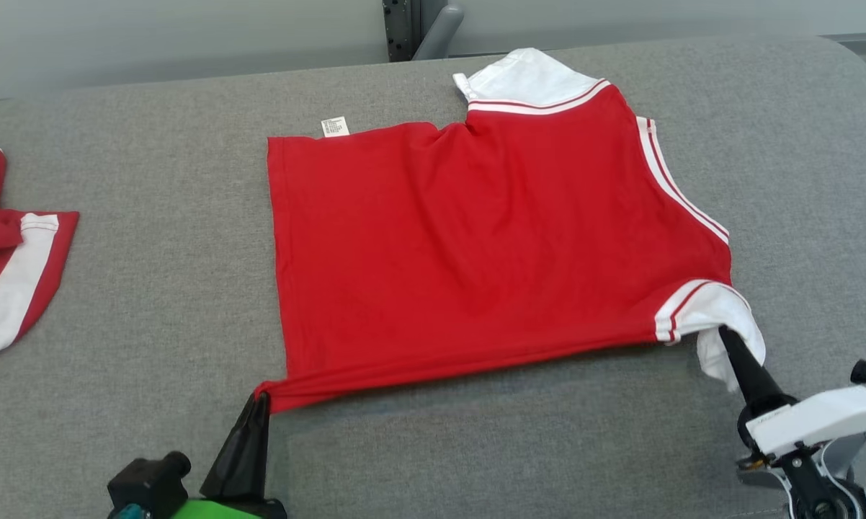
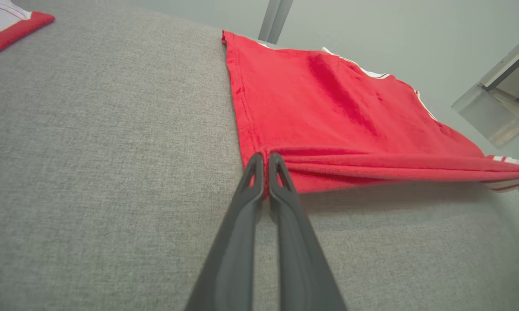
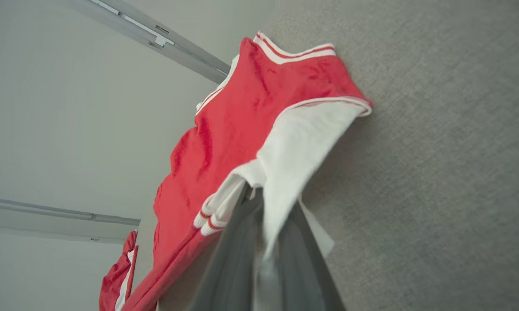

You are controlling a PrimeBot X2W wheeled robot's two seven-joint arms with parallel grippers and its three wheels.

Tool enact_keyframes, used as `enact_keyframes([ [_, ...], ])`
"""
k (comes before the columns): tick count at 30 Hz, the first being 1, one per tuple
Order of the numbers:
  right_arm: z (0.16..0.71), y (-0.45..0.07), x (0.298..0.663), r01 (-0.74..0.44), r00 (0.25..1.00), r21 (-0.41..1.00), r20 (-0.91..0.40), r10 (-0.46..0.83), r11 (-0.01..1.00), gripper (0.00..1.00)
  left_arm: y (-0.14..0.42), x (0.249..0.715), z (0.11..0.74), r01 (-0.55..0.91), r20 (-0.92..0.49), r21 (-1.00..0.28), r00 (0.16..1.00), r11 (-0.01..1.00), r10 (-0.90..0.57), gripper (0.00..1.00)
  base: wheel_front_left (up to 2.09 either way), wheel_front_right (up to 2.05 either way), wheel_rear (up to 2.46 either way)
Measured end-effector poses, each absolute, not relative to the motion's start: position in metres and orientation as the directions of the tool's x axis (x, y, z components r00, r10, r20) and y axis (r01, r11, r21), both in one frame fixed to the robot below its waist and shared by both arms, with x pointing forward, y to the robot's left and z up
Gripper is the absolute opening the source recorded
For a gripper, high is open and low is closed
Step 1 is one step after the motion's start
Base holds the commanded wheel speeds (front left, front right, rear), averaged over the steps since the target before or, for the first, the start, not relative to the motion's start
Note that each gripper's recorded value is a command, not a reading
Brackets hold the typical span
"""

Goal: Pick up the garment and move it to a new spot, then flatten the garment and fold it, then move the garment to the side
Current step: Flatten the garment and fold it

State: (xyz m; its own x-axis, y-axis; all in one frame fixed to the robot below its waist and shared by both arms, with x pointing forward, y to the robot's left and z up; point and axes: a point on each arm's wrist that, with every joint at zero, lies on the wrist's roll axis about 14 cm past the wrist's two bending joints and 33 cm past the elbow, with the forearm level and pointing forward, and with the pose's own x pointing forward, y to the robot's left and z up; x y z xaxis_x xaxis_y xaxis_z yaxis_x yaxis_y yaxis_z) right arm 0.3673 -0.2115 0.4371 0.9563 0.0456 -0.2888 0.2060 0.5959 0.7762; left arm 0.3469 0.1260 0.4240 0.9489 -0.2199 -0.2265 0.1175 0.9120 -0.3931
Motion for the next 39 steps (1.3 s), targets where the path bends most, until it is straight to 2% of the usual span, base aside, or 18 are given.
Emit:
enact_keyframes([
  [6,0.466,-0.206,0.394,0.112,0.966,0.751,-0.237,0.107,0.651,0.0,0.122,0.373,0.439,0.167,-0.201,-0.387,0.945,0.907,-0.259,0.0,0.0,0.0,0.0],
  [14,0.469,-0.198,0.433,0.074,0.939,0.695,-0.291,0.185,0.716,0.0,0.121,0.41,0.45,0.207,-0.218,-0.352,0.93,0.913,-0.295,0.0,0.0,0.0,0.0],
  [26,0.439,-0.176,0.492,0.087,0.871,0.638,-0.422,0.252,0.765,0.0,0.122,0.454,0.431,0.23,-0.301,-0.288,0.9,0.93,-0.316,0.0,0.0,0.0,0.0],
  [36,0.42,-0.167,0.504,0.092,0.828,0.597,-0.49,0.271,0.797,0.0,0.114,0.465,0.409,0.265,-0.355,-0.271,0.866,0.925,-0.352,0.0,0.0,0.0,0.0],
  [37,0.419,-0.167,0.504,0.095,0.827,0.594,-0.494,0.269,0.799,0.15,0.113,0.466,0.408,0.267,-0.357,-0.272,0.864,0.925,-0.355,0.0,0.0,0.0,0.0],
  [38,0.418,-0.168,0.504,0.097,0.827,0.591,-0.496,0.266,0.801,0.46,0.111,0.467,0.407,0.272,-0.358,-0.273,0.862,0.923,-0.36,0.0,0.0,0.0,0.0],
  [39,0.418,-0.169,0.504,0.098,0.827,0.588,-0.497,0.263,0.803,0.97,0.11,0.467,0.406,0.278,-0.36,-0.273,0.858,0.921,-0.366,0.0,0.0,0.0,0.0],
])
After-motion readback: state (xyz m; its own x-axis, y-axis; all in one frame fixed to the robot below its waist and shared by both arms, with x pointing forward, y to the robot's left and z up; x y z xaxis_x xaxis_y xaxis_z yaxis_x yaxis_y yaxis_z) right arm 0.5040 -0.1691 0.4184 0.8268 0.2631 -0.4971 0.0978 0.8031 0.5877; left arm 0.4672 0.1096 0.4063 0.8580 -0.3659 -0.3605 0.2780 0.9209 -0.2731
